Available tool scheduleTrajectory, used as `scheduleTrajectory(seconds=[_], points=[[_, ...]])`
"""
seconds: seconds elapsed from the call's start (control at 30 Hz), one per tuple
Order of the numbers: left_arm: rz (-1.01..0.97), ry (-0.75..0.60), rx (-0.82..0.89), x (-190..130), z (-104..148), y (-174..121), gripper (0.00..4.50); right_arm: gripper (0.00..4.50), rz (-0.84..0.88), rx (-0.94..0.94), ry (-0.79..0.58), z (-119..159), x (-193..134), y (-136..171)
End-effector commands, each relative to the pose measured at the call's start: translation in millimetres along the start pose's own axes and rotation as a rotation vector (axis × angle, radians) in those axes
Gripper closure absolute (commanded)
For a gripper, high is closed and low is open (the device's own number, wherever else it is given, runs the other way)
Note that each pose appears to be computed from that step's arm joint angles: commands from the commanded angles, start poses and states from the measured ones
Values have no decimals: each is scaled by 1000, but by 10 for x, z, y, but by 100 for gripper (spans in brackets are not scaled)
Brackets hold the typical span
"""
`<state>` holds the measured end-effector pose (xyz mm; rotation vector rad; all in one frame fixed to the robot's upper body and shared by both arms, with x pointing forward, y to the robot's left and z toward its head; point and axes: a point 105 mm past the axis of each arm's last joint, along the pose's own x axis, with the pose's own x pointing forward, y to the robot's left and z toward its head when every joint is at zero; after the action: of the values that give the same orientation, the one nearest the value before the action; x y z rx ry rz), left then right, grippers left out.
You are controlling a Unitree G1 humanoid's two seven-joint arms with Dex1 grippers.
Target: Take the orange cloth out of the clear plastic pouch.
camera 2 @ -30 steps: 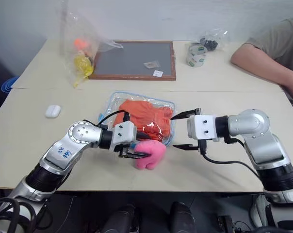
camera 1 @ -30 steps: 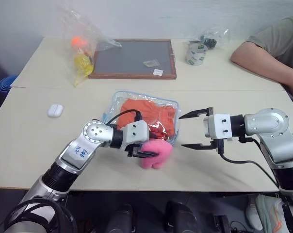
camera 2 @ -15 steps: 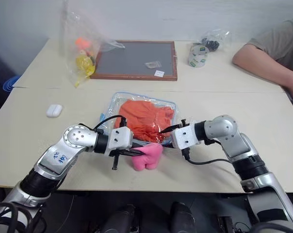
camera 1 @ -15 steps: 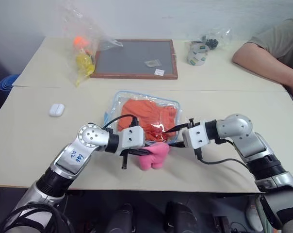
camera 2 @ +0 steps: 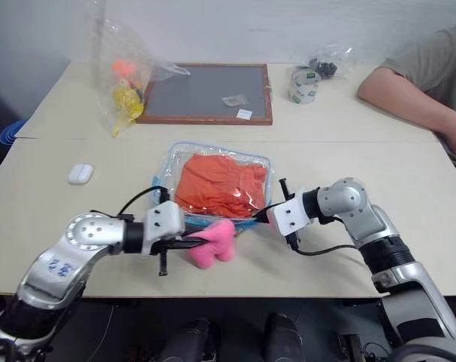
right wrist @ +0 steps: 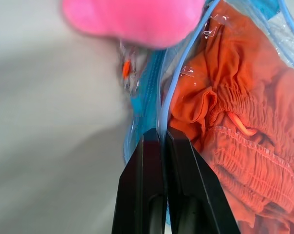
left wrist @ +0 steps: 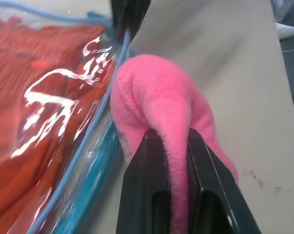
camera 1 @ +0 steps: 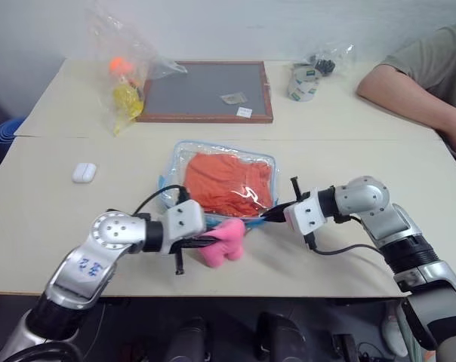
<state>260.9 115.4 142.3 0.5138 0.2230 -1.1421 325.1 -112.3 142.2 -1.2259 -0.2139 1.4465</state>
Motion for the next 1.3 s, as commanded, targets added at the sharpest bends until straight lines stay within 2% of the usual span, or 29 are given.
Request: scheduleTrajectory(seconds=[0.03, 0.13, 0.27, 0.47, 0.53, 0.63, 0.73, 0.83, 0.97, 1.1, 1.17, 1.23, 1.3], points=[[140, -7, -23, -251, 31, 146, 450, 444, -37, -34, 41, -64, -197, -99], [282, -28, -84, -473, 15, 323, 450, 444, -57, -41, 52, -97, -259, -144], [512, -37, -188, -947, -93, 587, 450, 444, -80, -41, 56, -111, -341, -185], [663, 21, -243, -1446, -304, 752, 450, 444, -90, -37, 67, -145, -412, -173], [660, 27, -246, -1459, -337, 760, 450, 444, -91, -28, 62, -141, -413, -164], [593, 18, -239, -1293, -336, 699, 450, 444, -89, 24, 45, -133, -391, -148], [589, 41, -237, -1240, -399, 700, 450, 377, -80, 53, 64, -164, -393, -134], [605, 33, -256, -1238, -423, 733, 450, 284, -88, 87, 61, -169, -420, -133], [572, 21, -255, -1231, -401, 709, 324, 144, -155, 182, 39, -129, -548, -170], [566, 69, -201, -1414, -349, 754, 195, 3, -208, 382, -22, -7, -714, -147], [513, 43, -141, -1439, -132, 778, 136, 0, -239, 481, -68, 84, -764, -147], [437, 10, -53, -1362, 121, 769, 136, 0, -255, 569, -94, 149, -784, -135], [322, 4, 82, -1122, 350, 695, 136, 0, -245, 653, -133, 242, -778, -98]])
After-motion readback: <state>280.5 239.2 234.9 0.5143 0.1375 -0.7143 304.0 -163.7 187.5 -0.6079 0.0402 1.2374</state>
